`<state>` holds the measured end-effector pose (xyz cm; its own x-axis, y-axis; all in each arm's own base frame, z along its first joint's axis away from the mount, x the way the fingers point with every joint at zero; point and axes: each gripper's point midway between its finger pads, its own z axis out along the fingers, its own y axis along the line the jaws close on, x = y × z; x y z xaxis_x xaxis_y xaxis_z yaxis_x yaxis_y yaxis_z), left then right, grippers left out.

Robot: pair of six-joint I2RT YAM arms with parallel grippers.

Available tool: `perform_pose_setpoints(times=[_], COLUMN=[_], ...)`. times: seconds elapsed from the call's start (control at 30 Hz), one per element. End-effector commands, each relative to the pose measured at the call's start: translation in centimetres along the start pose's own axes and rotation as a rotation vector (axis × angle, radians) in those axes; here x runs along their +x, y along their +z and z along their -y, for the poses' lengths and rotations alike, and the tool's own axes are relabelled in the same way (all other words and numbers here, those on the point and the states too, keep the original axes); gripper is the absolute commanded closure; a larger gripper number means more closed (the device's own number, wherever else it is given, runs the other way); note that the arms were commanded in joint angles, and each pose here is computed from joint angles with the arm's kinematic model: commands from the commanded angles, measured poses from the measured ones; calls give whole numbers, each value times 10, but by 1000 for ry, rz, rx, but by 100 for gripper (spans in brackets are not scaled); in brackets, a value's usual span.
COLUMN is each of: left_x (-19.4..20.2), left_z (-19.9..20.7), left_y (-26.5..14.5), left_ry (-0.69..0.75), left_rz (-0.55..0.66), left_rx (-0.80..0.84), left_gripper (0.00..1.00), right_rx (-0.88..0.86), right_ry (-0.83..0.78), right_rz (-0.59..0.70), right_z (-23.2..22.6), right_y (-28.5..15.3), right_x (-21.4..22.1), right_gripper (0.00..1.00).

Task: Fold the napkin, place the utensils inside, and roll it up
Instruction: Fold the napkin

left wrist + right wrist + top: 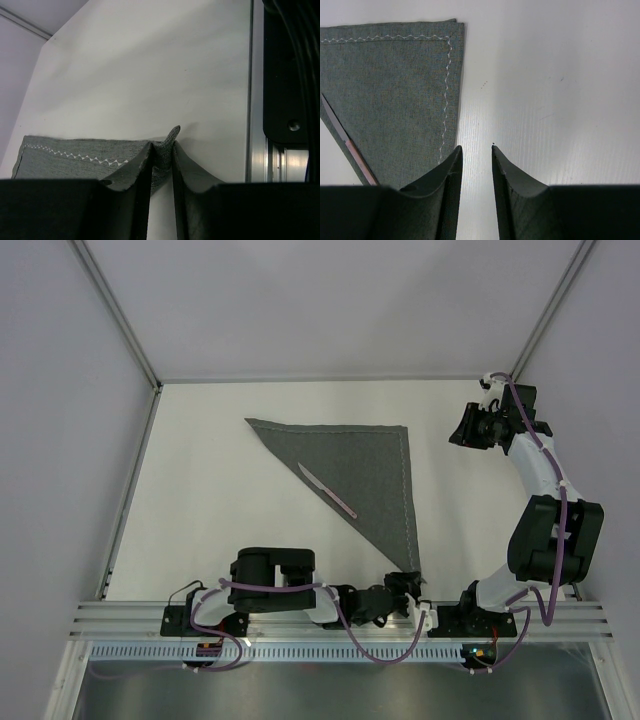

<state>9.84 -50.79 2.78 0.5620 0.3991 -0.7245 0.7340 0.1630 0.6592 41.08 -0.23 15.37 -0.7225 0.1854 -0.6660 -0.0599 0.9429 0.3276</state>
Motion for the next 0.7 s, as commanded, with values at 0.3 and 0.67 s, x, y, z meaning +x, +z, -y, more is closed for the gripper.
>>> perform_pose_setpoints(times=[0.3,0.67], left_x=[-25,-8], left_z=[-48,-132], left_y=[14,-6], left_ry=[-181,-532], left_rz=[48,27], left_rx=[-114,-278], left_gripper=[98,98], right_rx=[-12,-19], right_ry=[5,7], right_rz=[38,26], right_z=[-4,-4], right_y=[-6,-3], right_x=[-9,-6], right_gripper=[65,65])
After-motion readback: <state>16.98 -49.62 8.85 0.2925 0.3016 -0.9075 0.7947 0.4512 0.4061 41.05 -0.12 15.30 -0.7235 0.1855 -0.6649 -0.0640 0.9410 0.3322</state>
